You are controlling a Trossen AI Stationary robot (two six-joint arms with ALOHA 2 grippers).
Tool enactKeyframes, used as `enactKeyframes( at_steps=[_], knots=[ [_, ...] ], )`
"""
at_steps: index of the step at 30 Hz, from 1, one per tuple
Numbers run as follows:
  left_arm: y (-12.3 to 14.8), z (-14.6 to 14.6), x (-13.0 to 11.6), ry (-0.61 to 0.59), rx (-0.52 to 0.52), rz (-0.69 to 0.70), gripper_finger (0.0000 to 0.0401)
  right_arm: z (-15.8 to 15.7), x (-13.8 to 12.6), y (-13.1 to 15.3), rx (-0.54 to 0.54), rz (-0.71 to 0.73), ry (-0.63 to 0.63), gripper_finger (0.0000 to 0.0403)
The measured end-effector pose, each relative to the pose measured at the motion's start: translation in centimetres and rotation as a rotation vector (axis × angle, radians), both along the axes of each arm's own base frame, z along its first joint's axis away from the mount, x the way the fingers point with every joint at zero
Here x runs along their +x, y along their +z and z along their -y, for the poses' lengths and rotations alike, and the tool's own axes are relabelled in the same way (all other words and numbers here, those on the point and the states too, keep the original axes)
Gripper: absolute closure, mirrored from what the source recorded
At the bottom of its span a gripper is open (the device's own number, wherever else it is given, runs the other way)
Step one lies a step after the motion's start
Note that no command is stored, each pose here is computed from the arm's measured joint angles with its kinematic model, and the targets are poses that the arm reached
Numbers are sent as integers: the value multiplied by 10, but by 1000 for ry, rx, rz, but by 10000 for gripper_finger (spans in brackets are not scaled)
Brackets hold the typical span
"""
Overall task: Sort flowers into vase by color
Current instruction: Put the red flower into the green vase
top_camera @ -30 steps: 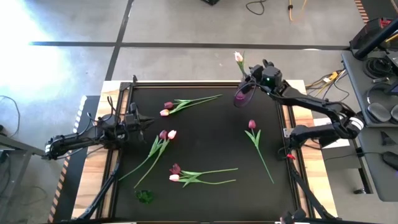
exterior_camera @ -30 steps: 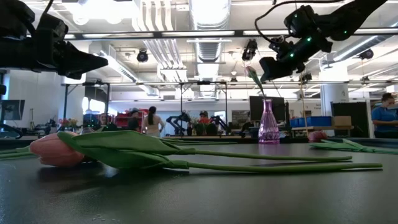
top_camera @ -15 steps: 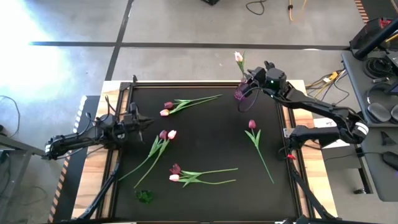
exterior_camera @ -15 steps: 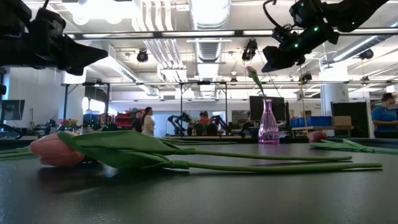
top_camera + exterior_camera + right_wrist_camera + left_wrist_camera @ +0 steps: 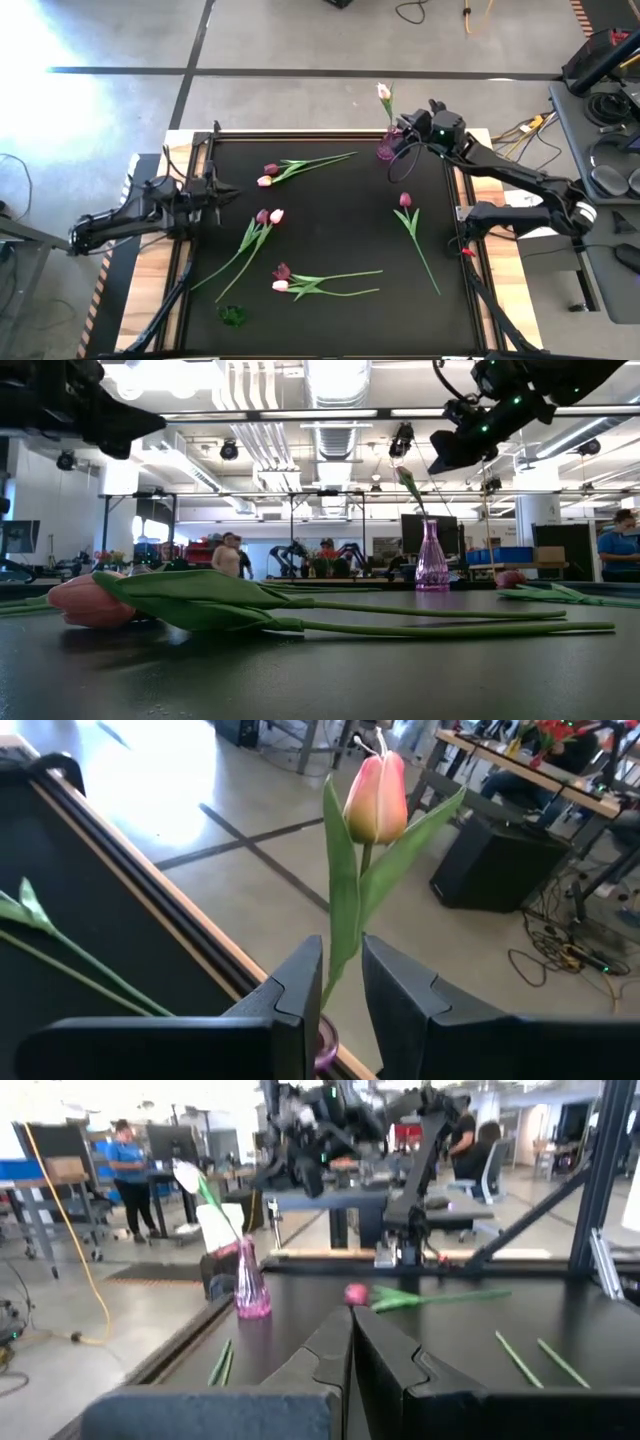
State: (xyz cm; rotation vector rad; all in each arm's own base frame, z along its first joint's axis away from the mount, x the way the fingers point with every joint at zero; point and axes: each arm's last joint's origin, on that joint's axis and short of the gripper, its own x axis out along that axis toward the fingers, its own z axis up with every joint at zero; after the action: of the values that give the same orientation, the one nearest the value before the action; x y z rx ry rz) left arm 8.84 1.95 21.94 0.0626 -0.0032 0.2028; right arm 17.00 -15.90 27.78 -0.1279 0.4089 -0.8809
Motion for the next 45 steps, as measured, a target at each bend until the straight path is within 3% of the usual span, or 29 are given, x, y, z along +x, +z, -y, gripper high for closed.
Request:
enactKeyframes(
  at_steps=[6, 12, 23, 33, 39, 45],
  knots=[
    [2, -2, 12, -3, -14, -82, 401, -12, -9, 11, -31, 14, 17, 344],
    [13, -2, 29, -37, -21, -138, 401, -32, -13, 16, -20, 13, 79, 381],
    [27, 16, 73, -81, -20, -322, 401, -77, -8, -37, 41, 120, 262, 394],
    [29, 42, 110, -10, -218, -748, 401, -98, -7, -69, 92, 194, 344, 394],
    [23, 55, 104, 158, -335, -1103, 401, -101, -10, -84, 110, 205, 349, 394],
    [17, 60, 95, 233, -490, -1214, 401, -102, -13, -91, 104, 234, 349, 394]
  ],
)
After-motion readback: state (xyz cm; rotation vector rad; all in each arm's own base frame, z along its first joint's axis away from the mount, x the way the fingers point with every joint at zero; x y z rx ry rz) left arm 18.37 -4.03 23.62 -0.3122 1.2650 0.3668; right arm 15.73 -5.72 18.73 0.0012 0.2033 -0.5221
